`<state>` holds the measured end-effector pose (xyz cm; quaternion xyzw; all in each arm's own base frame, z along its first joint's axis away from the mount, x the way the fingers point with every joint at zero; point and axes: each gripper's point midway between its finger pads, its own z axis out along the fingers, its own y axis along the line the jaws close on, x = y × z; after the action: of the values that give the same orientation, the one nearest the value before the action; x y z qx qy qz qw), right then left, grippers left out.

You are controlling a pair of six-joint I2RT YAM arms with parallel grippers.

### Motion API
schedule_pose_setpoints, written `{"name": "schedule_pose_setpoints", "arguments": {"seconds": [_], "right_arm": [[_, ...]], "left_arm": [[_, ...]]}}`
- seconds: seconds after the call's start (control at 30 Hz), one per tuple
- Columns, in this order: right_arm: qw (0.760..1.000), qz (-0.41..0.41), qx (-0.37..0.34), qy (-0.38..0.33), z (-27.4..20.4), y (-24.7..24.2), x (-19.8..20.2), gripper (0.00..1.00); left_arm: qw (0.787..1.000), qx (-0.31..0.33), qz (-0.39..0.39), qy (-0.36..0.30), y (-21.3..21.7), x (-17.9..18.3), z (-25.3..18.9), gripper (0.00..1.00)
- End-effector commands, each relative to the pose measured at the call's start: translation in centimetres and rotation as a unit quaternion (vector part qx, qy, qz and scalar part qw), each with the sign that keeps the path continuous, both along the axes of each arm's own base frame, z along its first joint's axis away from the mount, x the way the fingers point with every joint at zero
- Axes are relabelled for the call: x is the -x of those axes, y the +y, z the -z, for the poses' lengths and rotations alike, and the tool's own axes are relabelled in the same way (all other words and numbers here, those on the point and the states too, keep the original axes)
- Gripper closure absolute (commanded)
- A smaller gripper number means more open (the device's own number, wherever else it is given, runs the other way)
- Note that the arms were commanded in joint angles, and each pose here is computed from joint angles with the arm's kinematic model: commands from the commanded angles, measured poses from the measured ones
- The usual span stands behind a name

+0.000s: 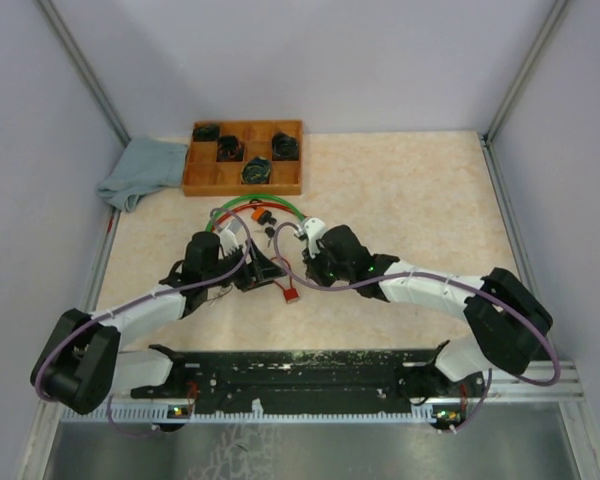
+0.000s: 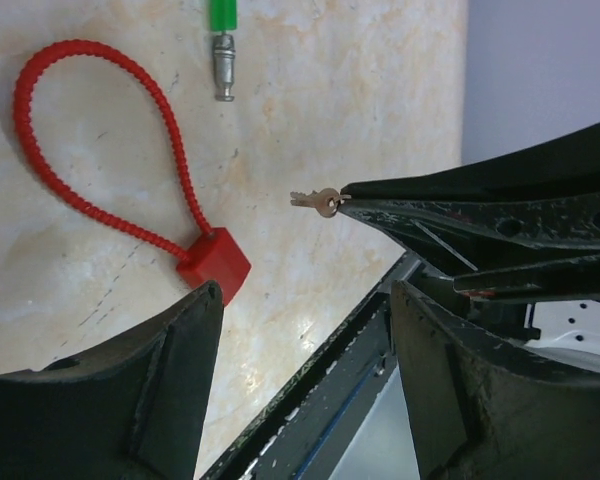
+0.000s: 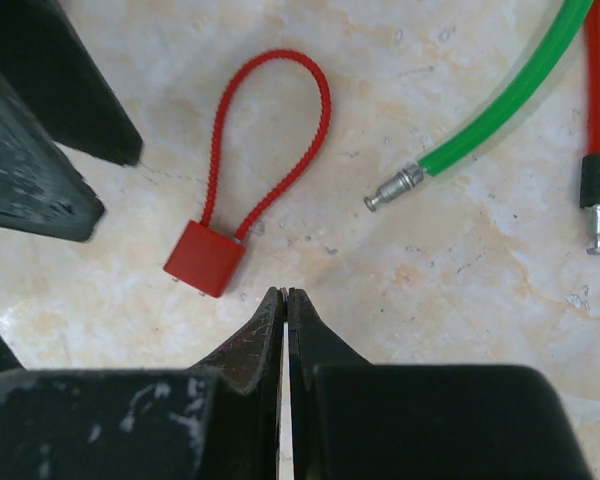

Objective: Unlock with the key

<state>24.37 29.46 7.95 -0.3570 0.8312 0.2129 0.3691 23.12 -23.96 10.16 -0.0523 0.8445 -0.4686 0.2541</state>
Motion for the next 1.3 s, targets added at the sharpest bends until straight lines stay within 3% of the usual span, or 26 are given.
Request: {"name": "schedule_pose_setpoints", "arguments": {"seconds": [0.0,0.23,0.5,0.73,1.03,1.27], "right_arm": [[0.993,-0.016,-0.108,-0.054,-5.5,2.9,-0.5,1.00],[0.997,0.027,-0.063,-0.038,-2.6,1.2,-0.9,1.00],[0.999,0.043,-0.014,0.018,2.5,-1.9,1.8,1.00],[0.997,0.052,0.024,0.059,3.6,-4.6,4.3,0.78],[0.995,0.031,0.052,0.081,1.9,-3.5,5.2,0.65],[0.992,0.028,0.098,0.075,2.5,-2.4,3.6,0.57]], "left_arm": [[0.997,0.066,0.033,-0.010,-1.8,-0.1,-2.7,0.27],[0.998,0.048,0.025,-0.016,-1.3,-0.1,-2.3,0.27],[0.999,0.002,0.002,-0.033,0.1,-0.4,-1.8,0.25],[0.999,-0.023,-0.013,-0.047,0.9,-0.7,-1.8,0.24],[0.998,-0.040,-0.019,-0.054,1.4,-0.8,-1.7,0.23],[0.995,-0.066,-0.061,-0.045,2.9,-1.2,-0.9,0.21]]}}
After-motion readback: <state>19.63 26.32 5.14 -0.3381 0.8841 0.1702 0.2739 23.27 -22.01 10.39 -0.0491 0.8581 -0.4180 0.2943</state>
